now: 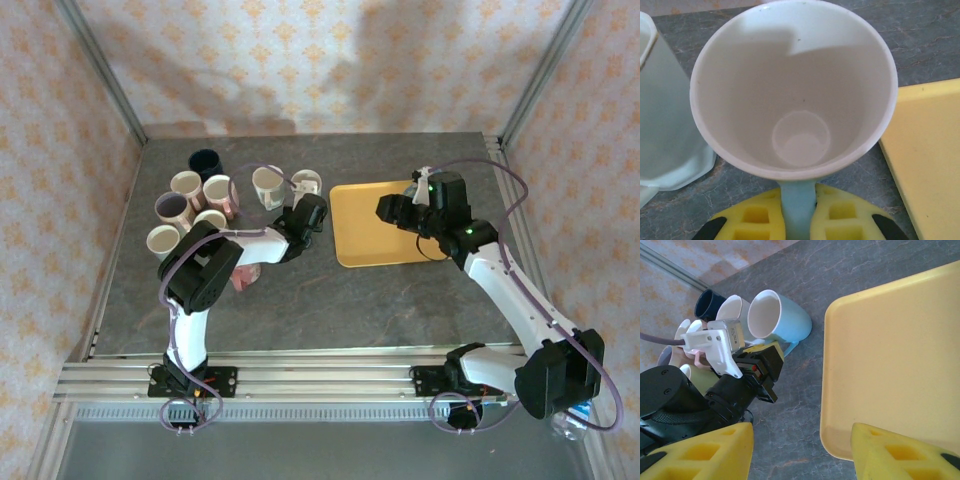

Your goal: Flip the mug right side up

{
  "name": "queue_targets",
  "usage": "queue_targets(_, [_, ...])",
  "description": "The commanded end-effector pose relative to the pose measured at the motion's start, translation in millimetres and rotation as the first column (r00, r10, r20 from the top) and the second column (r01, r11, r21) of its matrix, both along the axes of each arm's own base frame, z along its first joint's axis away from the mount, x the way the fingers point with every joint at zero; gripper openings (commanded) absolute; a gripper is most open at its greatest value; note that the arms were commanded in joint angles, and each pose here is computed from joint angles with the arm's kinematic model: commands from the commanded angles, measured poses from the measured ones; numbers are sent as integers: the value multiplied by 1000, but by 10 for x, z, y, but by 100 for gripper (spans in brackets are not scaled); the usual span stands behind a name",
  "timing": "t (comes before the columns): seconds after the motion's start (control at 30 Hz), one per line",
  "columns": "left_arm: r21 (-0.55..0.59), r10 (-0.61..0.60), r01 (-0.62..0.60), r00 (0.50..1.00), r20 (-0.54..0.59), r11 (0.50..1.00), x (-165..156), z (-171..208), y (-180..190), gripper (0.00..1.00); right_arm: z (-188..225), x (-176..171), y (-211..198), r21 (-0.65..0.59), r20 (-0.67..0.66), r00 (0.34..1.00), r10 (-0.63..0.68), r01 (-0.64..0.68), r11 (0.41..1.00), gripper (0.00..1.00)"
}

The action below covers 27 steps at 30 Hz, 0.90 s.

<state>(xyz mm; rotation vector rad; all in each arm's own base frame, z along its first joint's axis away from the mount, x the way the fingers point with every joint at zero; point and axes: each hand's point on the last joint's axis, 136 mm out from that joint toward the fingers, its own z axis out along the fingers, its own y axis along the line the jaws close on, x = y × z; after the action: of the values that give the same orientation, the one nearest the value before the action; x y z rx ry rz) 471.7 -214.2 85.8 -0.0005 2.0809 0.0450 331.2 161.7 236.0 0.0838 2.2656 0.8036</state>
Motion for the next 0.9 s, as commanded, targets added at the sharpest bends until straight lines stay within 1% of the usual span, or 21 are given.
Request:
queue_targets(0.0, [-48, 31, -29, 999, 37, 998, 122, 152, 13, 13, 57, 30, -13, -4, 17, 1000, 5, -5, 1000, 54])
queue_targets(0.07, [-52, 32, -30, 999, 37, 998, 113, 153, 16, 18, 54, 30, -13, -4, 17, 1000, 5, -5, 1000, 54])
queue_targets(0.17, [-61, 19, -17, 999, 38, 998, 106, 184, -3, 32, 35, 29, -22, -7, 14, 1000, 3, -3, 1000, 54])
queue_targets(0.33, [-75, 2, 1, 999, 37, 997, 76, 284, -21, 47, 1, 28, -36, -14, 6, 1000, -6, 6, 1000, 54])
queue_targets(0.4, [-77, -2, 4, 999, 34, 997, 50, 285, -14, 50, -16, 38, -65, -21, 2, 1000, -24, 24, 999, 54])
queue_targets(0.43, [-97, -7, 12, 998, 57, 995, 19, 435, -14, 51, -32, 49, -97, -29, -1, 999, -42, 42, 999, 54])
queue_targets(0.5, [-117, -16, 24, 997, 72, 993, -44, 546, -6, 53, -47, 63, -184, -55, -3, 996, -90, 90, 994, 55])
queue_targets(0.57, [-133, -39, 50, 996, 81, 990, -143, 648, -11, 55, -73, 89, -331, -97, -9, 986, -168, 167, 981, 55])
queue_targets(0.67, [-177, -129, 144, 987, 95, 974, -340, 841, -106, 57, -125, 117, -597, -181, -22, 955, -296, 287, 941, 56])
queue_targets(0.73, [-219, -201, 221, 974, 110, 951, -510, 965, -166, 58, -262, 167, -764, -242, -68, 927, -370, 344, 907, 56])
queue_targets(0.87, [-288, -330, 364, 930, 161, 886, -836, 1149, -260, 59, -405, 308, -973, -251, -130, 869, -478, 437, 864, 55])
